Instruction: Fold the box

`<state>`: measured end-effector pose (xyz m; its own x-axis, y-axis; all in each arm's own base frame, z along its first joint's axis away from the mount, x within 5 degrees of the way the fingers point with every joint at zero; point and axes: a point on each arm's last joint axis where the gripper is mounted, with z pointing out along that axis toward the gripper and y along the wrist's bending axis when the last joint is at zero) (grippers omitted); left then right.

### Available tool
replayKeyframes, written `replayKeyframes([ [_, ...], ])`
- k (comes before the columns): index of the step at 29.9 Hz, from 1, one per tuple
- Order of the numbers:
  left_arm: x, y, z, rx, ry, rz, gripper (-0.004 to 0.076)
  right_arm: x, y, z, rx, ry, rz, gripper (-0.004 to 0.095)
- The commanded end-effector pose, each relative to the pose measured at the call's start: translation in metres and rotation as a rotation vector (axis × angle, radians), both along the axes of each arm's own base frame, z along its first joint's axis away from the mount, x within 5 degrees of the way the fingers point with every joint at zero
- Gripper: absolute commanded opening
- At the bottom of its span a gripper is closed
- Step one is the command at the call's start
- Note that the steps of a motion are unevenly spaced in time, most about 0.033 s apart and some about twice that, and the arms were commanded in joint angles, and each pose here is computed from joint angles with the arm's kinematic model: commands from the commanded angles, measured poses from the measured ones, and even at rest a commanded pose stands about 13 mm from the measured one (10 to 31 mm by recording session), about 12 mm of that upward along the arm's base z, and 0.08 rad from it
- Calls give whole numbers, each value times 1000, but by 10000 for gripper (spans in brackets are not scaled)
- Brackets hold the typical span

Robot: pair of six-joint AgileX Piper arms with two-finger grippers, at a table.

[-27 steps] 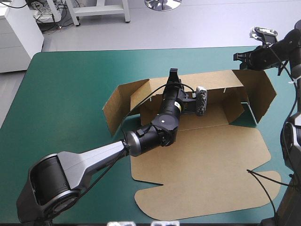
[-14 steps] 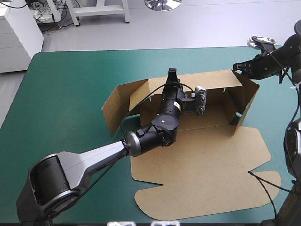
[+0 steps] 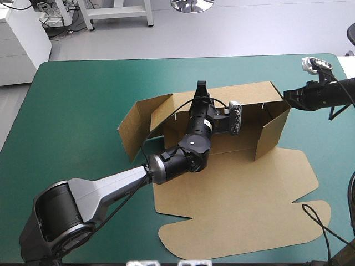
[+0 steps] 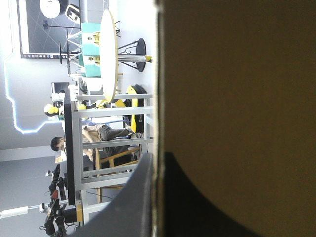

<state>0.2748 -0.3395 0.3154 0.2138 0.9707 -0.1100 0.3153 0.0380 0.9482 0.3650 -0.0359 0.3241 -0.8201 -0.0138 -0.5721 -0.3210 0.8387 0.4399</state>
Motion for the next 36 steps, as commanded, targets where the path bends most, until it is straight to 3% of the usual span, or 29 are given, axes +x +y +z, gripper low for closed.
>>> replayKeyframes([
  [1, -7, 6, 36, -46, -86, -40, -10, -14, 4, 18, 36, -145, 18, -19],
  [9, -1, -1, 5, 156, -22, -36, -10, -21, 11, -11, 102, -193, 71, -17],
  [15, 0, -2, 0, 153, -3, -31, -10, -24, 11, -11, 54, -211, 89, -11],
  [18, 0, -2, 1, 156, -9, -32, -10, -31, 10, -6, -28, -231, 127, -7],
  [21, 0, -2, 1, 159, -15, -36, -10, -38, 7, 0, -84, -222, 102, 80],
  [24, 0, -2, 3, 170, -37, -40, -10, -40, 6, 1, -110, -206, 88, 298],
  [27, 1, -2, 4, 155, -52, -28, -10, -45, 9, 0, -88, -171, 143, 526],
  [29, 1, -1, 6, 139, -60, -16, -10, -49, 12, 0, -71, -155, 188, 550],
  [36, 2, -1, 6, 126, -66, -12, -10, -56, 16, 0, -35, -112, 260, 466],
])
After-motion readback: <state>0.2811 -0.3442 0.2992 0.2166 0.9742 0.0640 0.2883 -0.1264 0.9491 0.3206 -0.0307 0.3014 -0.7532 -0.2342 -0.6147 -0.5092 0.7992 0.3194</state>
